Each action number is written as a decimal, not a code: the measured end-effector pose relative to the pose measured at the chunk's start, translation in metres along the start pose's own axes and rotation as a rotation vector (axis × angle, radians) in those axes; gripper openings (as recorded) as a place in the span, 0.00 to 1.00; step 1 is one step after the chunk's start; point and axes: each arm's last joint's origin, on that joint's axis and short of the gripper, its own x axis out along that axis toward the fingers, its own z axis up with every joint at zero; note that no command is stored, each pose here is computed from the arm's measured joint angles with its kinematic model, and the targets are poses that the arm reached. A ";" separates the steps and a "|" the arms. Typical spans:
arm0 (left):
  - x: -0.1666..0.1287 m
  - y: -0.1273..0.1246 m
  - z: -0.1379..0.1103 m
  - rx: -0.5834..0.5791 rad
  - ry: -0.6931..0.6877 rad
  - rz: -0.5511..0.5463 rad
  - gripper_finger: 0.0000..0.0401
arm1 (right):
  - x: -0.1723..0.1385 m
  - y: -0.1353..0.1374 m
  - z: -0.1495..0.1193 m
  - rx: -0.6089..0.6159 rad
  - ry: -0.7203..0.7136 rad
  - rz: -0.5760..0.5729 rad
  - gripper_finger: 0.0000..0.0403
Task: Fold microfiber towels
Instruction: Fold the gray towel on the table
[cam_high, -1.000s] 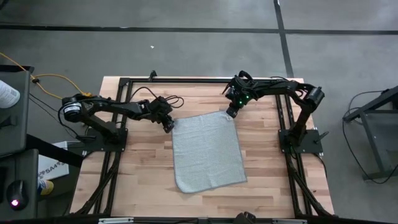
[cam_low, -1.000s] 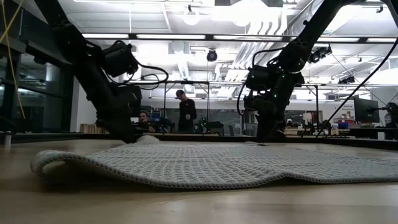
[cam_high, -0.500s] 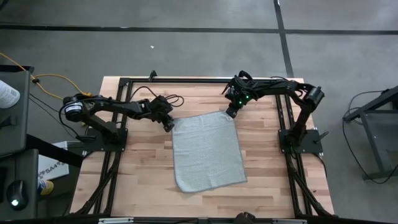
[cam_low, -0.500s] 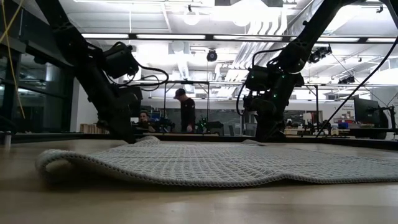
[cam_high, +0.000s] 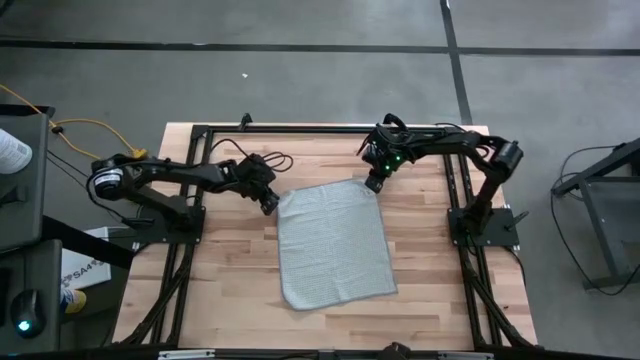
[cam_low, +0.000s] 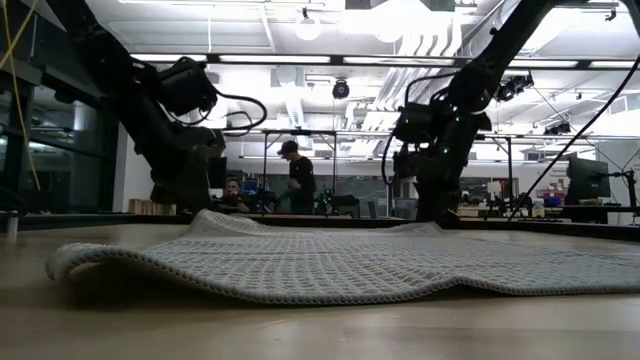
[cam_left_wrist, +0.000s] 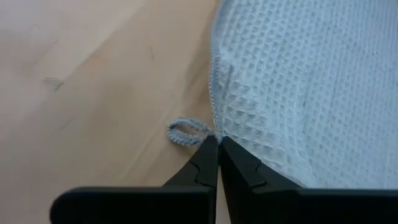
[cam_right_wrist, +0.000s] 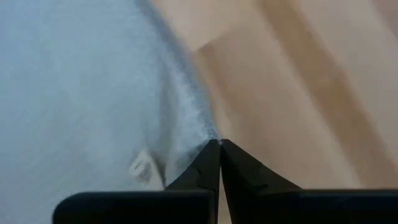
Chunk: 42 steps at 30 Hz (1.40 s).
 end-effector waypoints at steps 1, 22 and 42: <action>-0.002 -0.002 -0.001 0.005 -0.001 0.004 0.01 | -0.003 0.002 0.001 -0.008 -0.010 0.003 0.01; -0.022 -0.019 -0.007 0.137 -0.106 0.307 0.00 | -0.020 0.049 0.004 -0.018 -0.071 -0.301 0.01; -0.031 -0.030 0.021 0.304 -0.262 0.413 0.00 | -0.020 0.062 -0.003 0.128 -0.119 -0.627 0.01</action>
